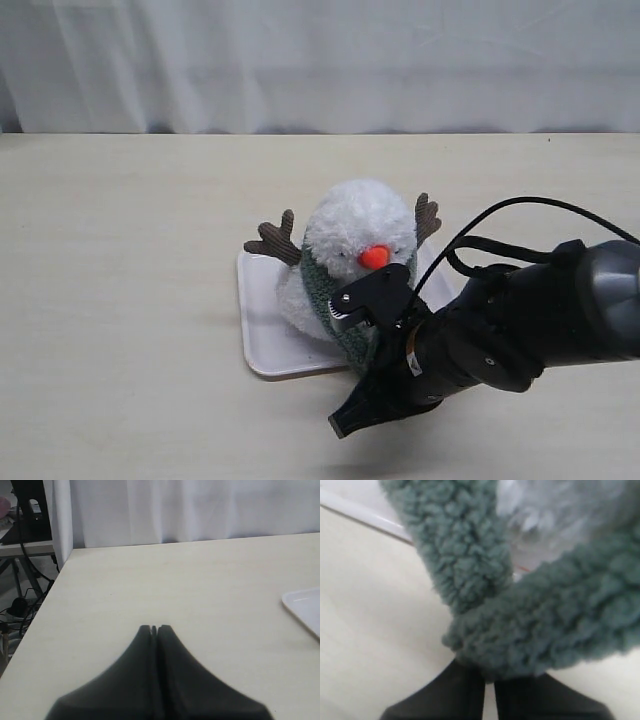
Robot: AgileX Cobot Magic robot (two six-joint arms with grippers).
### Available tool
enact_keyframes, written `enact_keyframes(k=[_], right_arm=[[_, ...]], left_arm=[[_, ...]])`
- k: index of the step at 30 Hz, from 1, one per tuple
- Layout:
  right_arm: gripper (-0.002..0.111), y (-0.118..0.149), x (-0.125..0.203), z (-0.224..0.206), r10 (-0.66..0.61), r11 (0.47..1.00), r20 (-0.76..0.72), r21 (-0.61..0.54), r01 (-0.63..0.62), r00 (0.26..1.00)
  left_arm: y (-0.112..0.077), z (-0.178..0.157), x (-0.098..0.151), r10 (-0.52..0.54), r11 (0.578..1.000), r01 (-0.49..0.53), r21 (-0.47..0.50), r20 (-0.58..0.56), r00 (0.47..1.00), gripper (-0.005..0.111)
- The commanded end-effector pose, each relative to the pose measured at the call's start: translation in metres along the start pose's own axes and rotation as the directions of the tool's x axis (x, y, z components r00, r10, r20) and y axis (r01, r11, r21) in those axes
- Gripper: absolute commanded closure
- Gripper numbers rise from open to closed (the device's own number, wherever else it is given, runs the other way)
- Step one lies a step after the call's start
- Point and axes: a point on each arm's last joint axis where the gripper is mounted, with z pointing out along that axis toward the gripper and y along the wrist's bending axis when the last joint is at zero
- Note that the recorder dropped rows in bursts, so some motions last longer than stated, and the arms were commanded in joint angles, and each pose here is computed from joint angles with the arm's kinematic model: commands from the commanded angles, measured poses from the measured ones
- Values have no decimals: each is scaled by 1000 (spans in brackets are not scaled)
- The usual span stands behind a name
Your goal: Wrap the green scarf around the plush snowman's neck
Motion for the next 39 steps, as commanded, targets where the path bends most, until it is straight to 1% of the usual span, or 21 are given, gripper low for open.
enact_keyframes(k=[1, 5, 6, 9, 11, 16, 17, 20, 24, 26, 28, 30, 32, 35, 36, 39], right_arm=[[94, -2, 0, -5, -14, 1000, -7, 10, 14, 1000], [66, -4, 1, -16, -8, 1000, -30, 27, 8, 1000], [57, -5, 2, -20, -7, 999, -36, 34, 8, 999], [41, -6, 4, -36, 26, 999, -57, 42, -23, 998], [38, -7, 6, -48, 47, 998, -66, 46, -44, 997], [38, -11, 14, -81, 73, 996, -108, 64, -67, 991], [38, -11, 16, -88, 79, 996, -110, 52, -74, 991], [38, -5, 21, -111, 85, 995, -99, -34, -89, 992], [38, 5, 26, -144, 75, 979, -15, -190, -77, 997], [38, 10, 28, -160, 72, 959, 32, -277, -60, 997], [38, 15, 31, -177, 55, 936, 102, -353, -16, 993], [38, 18, 34, -192, 49, 915, 167, -403, 23, 985], [38, 19, 37, -204, 36, 900, 227, -430, 67, 973], [39, 17, 44, -222, 31, 896, 303, -430, 108, 952], [41, 16, 47, -227, 32, 896, 327, -428, 118, 944], [53, 13, 56, -244, 28, 897, 400, -414, 153, 916]], left_arm=[[0, 0, 0, 2, 1000, -2, 5, 11, 1000, 107], [0, 0, 0, 2, 1000, -2, 5, 11, 1000, 107], [0, 0, 0, 2, 1000, -2, 5, 11, 1000, 107], [0, 0, 0, 2, 1000, -2, 5, 11, 1000, 107], [0, 0, 0, 2, 1000, -2, 5, 11, 1000, 107], [0, 0, 0, 2, 1000, -2, 5, 11, 1000, 107], [0, 0, 0, 2, 1000, -2, 5, 11, 1000, 107], [0, 0, 0, 2, 1000, -2, 5, 11, 1000, 107], [0, 0, 0, 2, 1000, -2, 5, 11, 1000, 107], [0, 0, 0, 2, 1000, -2, 5, 11, 1000, 107], [0, 0, 0, 2, 1000, -2, 5, 11, 1000, 107], [0, 0, 0, 2, 1000, -2, 5, 11, 1000, 107], [0, 0, 0, 2, 1000, -2, 5, 11, 1000, 107], [0, 0, 0, 2, 1000, -2, 5, 11, 1000, 107], [0, 0, 0, 2, 1000, -2, 5, 11, 1000, 107], [0, 0, 0, 2, 1000, -2, 5, 11, 1000, 107]])
